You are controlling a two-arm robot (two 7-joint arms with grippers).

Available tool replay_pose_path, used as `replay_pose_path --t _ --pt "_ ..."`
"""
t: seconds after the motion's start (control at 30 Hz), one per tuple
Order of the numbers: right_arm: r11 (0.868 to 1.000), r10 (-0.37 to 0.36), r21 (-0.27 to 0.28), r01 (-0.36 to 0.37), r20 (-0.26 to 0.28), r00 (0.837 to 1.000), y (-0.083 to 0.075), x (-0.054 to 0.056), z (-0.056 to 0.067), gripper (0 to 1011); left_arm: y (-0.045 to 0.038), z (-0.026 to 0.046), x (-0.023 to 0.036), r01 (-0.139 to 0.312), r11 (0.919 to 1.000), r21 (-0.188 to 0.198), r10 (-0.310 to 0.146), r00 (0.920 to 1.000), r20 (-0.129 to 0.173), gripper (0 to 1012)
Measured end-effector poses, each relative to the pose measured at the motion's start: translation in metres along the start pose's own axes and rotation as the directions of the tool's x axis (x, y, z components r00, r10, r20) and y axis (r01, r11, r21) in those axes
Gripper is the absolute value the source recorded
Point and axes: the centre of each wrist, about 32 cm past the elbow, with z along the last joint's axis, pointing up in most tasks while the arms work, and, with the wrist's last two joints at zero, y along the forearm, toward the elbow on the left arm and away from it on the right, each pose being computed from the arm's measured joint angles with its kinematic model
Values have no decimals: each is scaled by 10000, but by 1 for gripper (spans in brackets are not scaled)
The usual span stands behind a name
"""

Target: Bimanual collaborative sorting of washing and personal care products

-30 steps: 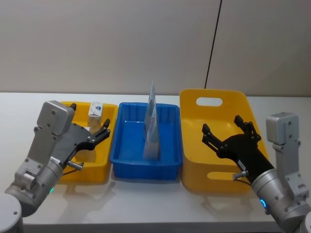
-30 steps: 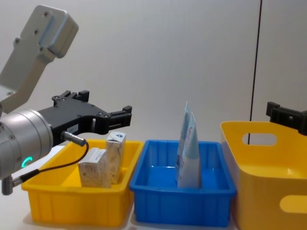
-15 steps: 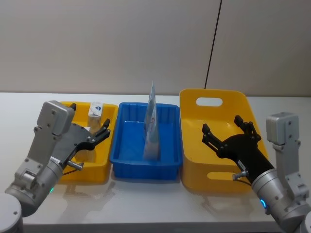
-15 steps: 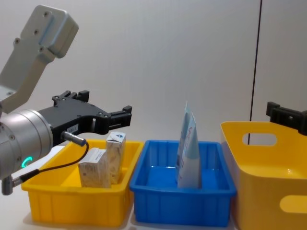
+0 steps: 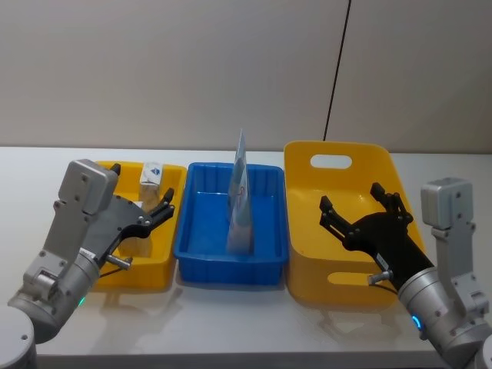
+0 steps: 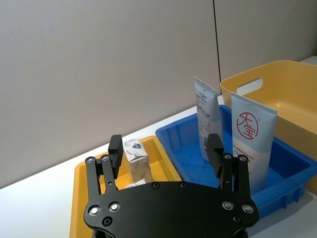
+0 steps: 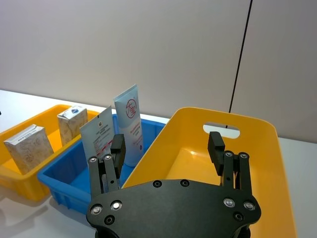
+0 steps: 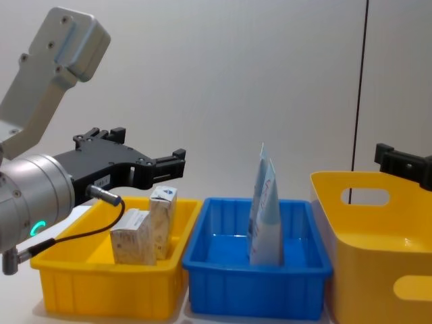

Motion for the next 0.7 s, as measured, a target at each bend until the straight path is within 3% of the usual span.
replay_pose_path --t 0.47,0.7 --pt "10000 1 0 -1 0 10000 0 0 0 1000 -3 -1 1 -3 10000 2 3 10000 4 1002" --pt "10000 1 0 -1 0 10000 0 0 0 1000 -51 -9 24 4 9999 121 -4 10000 -21 1002"
